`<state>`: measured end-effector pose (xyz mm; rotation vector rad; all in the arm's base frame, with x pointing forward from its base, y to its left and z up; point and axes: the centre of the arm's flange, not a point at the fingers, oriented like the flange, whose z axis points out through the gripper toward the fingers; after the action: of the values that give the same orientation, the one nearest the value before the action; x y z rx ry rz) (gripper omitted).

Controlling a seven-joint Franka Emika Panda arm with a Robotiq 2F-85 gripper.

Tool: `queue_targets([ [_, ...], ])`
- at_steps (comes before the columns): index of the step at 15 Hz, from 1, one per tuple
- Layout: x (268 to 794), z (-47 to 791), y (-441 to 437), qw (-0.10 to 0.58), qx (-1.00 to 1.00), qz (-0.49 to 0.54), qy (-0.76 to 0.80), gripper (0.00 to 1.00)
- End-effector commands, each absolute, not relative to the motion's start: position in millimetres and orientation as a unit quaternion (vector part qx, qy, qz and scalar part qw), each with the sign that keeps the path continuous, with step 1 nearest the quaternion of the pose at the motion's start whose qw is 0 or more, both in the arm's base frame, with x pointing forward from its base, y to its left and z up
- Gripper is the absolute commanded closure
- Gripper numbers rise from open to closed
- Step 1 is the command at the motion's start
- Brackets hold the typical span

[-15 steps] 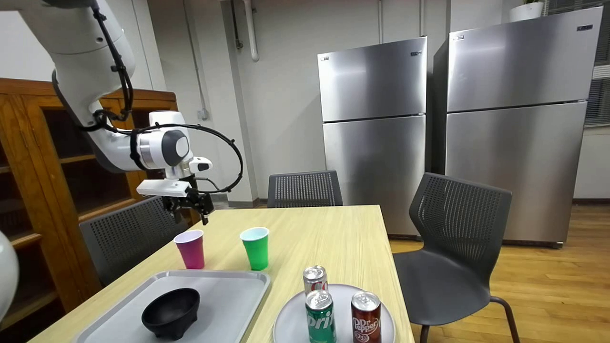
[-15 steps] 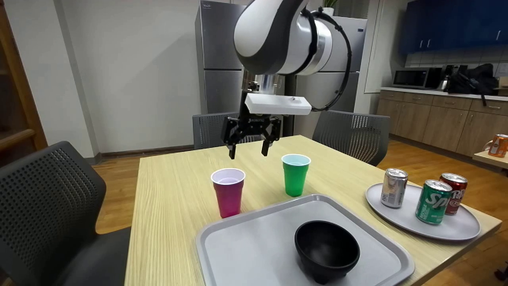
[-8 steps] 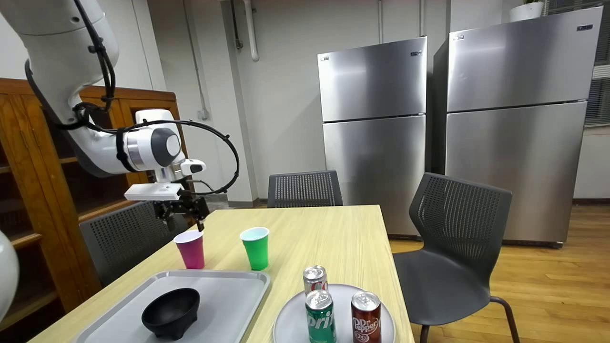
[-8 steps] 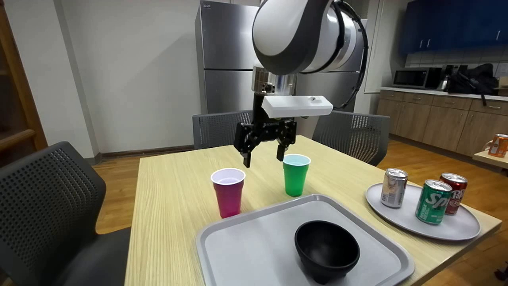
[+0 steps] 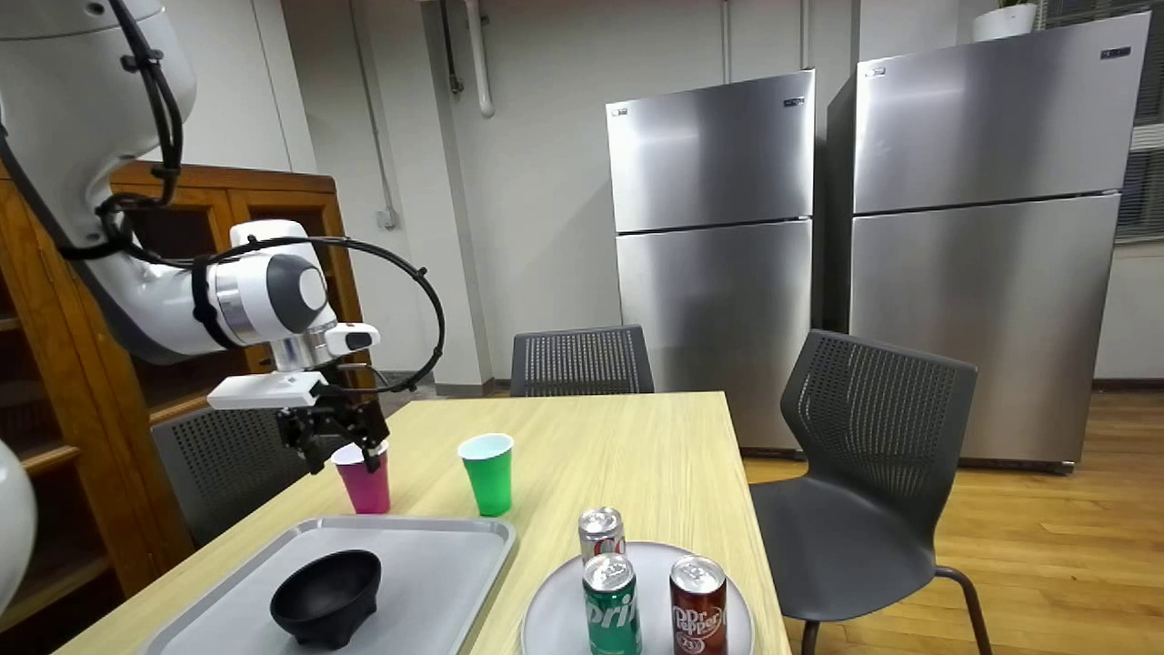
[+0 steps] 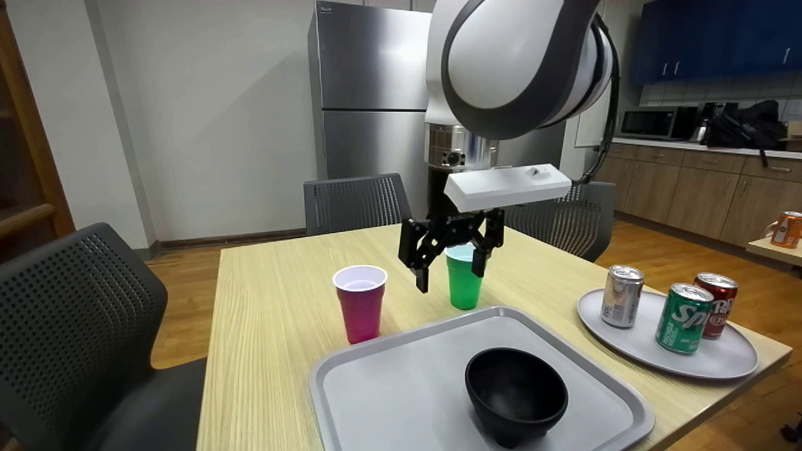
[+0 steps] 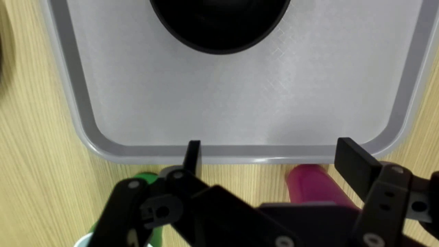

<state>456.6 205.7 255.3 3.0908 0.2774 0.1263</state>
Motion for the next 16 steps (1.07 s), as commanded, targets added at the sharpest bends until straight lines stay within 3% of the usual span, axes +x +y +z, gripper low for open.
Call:
queue_targets([
  [1, 426, 256, 209, 0.035, 0.997, 0.029, 0.065, 0.0],
  [11, 401, 214, 215, 0.066, 0.996, -0.042, -0.041, 0.0],
  [16, 398, 199, 220, 0.033, 0.995, -0.073, -0.055, 0.0],
])
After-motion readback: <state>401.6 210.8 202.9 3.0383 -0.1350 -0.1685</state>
